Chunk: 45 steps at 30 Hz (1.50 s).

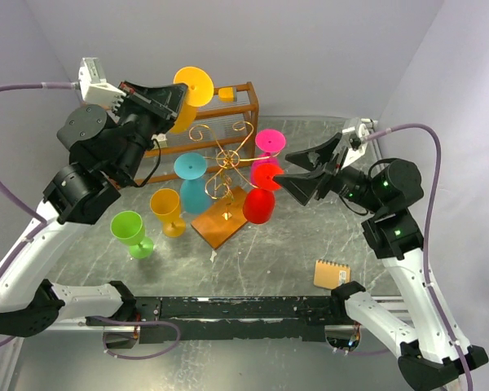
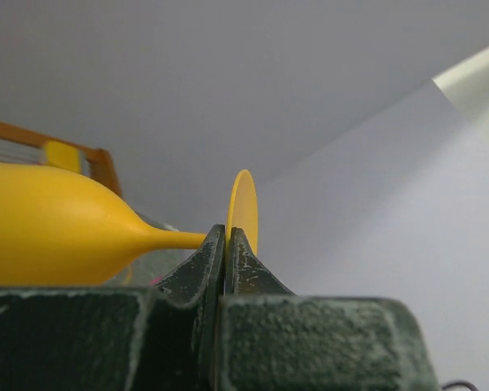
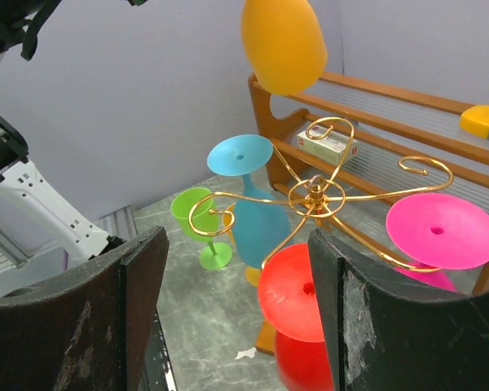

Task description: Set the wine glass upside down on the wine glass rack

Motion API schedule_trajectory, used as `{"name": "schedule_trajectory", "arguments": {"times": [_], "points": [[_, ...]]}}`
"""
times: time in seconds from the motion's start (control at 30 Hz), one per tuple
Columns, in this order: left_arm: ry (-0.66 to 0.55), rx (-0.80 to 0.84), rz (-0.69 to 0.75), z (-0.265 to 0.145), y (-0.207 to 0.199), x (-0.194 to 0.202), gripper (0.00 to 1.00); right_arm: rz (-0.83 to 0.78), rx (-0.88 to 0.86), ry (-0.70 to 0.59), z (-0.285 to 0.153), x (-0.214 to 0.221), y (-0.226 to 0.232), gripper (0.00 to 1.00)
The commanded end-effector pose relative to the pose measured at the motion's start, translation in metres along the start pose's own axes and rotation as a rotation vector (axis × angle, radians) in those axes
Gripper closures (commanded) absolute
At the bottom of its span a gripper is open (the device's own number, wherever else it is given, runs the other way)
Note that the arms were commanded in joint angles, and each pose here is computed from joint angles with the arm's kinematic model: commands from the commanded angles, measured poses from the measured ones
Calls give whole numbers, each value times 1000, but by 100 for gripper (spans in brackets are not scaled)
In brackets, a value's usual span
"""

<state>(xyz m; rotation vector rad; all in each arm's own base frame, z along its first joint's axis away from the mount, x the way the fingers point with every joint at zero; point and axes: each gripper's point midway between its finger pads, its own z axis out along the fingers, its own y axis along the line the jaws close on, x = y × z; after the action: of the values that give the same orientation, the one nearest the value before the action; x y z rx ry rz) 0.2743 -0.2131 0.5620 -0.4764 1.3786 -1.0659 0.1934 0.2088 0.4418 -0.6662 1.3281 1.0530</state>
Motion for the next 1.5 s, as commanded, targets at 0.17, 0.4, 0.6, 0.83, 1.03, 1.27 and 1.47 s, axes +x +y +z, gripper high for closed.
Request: {"name": "schedule_trajectory", "arguments": {"times": [0.17, 0.4, 0.6, 0.83, 1.03, 1.27, 1.47], "points": [[-239, -146, 115, 12, 43, -41, 93, 20, 4, -16, 5, 3, -5, 30], [-242, -259, 112, 15, 92, -26, 93, 52, 27, 3, 7, 12, -13, 31], [-220, -336, -5, 6, 125, -8, 93, 60, 44, 3, 6, 15, -16, 31], [-175, -401, -101, 3, 149, 15, 93, 75, 62, 7, 8, 20, -21, 31], [-85, -369, -168, 11, 146, 38, 93, 75, 87, 11, 8, 22, -27, 31], [-11, -372, -302, 11, 147, 57, 93, 70, 114, 14, 6, 23, -30, 31], [-6, -391, -334, 8, 150, 58, 93, 63, 125, 15, 5, 24, -32, 31]]}}
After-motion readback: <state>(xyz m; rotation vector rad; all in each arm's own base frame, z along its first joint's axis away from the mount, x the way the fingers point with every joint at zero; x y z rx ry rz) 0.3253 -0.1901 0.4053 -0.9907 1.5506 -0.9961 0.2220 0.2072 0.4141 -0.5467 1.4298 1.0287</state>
